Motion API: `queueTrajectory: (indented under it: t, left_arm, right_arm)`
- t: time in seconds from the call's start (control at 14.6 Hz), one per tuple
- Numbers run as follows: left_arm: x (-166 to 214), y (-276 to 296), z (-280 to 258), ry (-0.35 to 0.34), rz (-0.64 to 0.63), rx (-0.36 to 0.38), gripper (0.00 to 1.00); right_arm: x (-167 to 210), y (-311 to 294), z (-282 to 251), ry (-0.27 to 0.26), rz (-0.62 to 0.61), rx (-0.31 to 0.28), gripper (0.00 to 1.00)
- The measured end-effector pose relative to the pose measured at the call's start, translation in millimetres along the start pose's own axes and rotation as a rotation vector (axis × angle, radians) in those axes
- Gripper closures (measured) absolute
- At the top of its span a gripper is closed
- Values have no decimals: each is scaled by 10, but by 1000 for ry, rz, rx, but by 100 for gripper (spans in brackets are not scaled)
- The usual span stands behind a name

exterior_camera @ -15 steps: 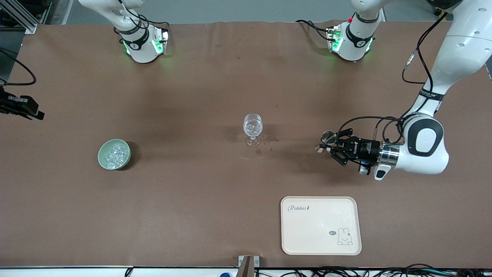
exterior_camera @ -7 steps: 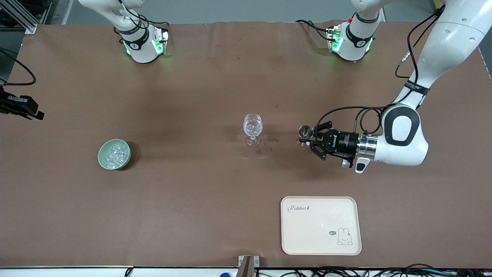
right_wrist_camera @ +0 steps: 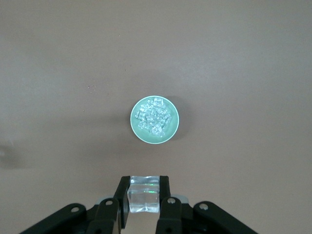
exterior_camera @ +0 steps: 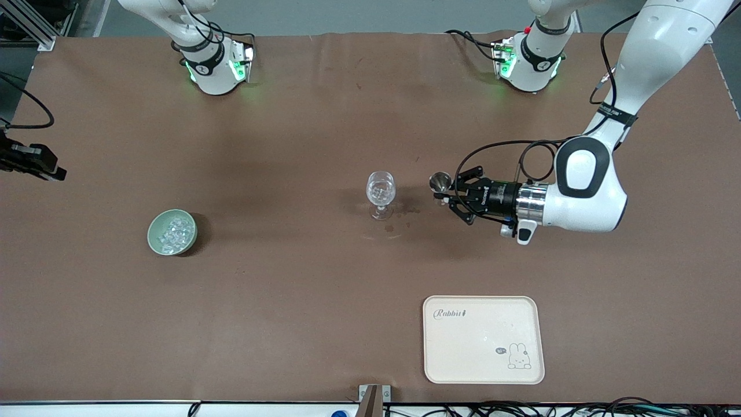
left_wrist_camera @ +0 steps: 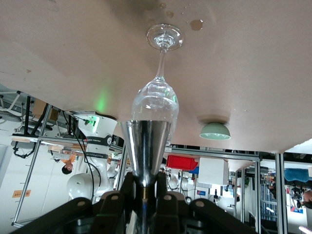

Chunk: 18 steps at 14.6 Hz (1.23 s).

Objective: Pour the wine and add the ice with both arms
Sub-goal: 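Carry the jigger with the left gripper over the wine glass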

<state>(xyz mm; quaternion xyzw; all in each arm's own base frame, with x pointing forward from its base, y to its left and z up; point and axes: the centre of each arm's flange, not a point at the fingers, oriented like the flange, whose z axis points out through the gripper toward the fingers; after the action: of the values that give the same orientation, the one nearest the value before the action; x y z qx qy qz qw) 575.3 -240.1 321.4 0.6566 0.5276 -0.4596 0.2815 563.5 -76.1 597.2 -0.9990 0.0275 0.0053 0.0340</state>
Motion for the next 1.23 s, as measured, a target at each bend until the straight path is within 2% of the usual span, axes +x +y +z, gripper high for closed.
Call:
queueTrajectory:
  t: [0.41,1.23]
  left_arm:
    - [-199,-13,378,42,18,-15,79]
    - [-237,-116,817,91,-17,-24,79]
  right_arm:
    - [0,-3,0,0,-1,0,72]
    - [1,-10,1,0,-2,0,72]
